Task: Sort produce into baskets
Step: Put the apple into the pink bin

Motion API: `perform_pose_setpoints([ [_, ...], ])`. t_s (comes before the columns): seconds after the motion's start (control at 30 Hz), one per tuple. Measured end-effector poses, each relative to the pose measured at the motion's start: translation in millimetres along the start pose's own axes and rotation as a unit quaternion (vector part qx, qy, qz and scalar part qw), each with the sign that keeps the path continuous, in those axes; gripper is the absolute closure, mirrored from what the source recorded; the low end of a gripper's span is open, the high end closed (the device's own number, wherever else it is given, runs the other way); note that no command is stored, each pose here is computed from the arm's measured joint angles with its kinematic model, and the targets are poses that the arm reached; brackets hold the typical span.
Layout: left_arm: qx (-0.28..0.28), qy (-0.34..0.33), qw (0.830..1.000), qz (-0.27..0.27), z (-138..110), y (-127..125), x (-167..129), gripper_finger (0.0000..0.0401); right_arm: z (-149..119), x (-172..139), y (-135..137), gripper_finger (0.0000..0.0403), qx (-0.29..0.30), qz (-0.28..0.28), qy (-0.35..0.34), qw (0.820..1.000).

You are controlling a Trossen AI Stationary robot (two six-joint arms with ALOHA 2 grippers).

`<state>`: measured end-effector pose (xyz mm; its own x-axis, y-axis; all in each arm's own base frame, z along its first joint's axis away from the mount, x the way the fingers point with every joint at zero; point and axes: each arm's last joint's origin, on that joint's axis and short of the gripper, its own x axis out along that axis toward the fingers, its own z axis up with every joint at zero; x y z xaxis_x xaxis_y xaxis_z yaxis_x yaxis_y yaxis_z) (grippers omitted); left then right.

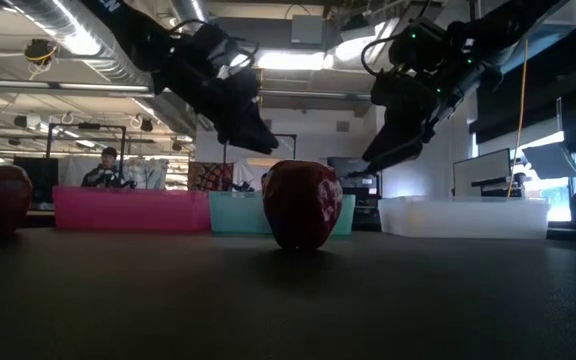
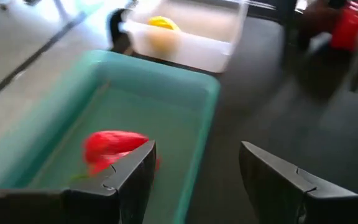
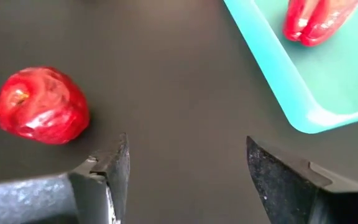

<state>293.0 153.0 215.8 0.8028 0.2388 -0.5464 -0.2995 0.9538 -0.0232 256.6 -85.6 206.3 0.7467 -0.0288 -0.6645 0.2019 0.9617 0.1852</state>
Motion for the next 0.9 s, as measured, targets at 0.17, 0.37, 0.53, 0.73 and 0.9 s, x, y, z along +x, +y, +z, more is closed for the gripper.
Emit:
perform_pose_setpoints([
  [0.17, 0.04, 0.031, 0.998, -0.037, -2.6, -27.1, -1.4, 0.0176, 1.3, 0.0, 2.5, 0.015, -0.012, 0.035, -0.006, 0.999],
  [0.37, 0.074, 0.065, 0.992, -0.076, -3.8, -55.4, -16.6, 0.0176, 3.4, 2.5, 17.8, 0.015, -0.048, 0.069, -0.018, 0.996],
  [0.53, 0.095, 0.064, 0.985, -0.126, -4.3, -75.6, -18.7, 0.0176, 6.5, 4.3, 31.5, 0.015, -0.07, 0.085, -0.037, 0.993],
  [0.73, 0.113, 0.075, 0.98, -0.144, -7.2, -88.6, -19.8, 0.0176, 7.0, 5.7, 46.3, 0.015, -0.077, 0.097, -0.046, 0.991],
  [0.9, 0.095, 0.084, 0.983, -0.134, -16.5, -86.9, -18.0, 0.0176, 8.7, 6.1, 50.2, 0.015, -0.053, 0.079, -0.056, 0.994],
])
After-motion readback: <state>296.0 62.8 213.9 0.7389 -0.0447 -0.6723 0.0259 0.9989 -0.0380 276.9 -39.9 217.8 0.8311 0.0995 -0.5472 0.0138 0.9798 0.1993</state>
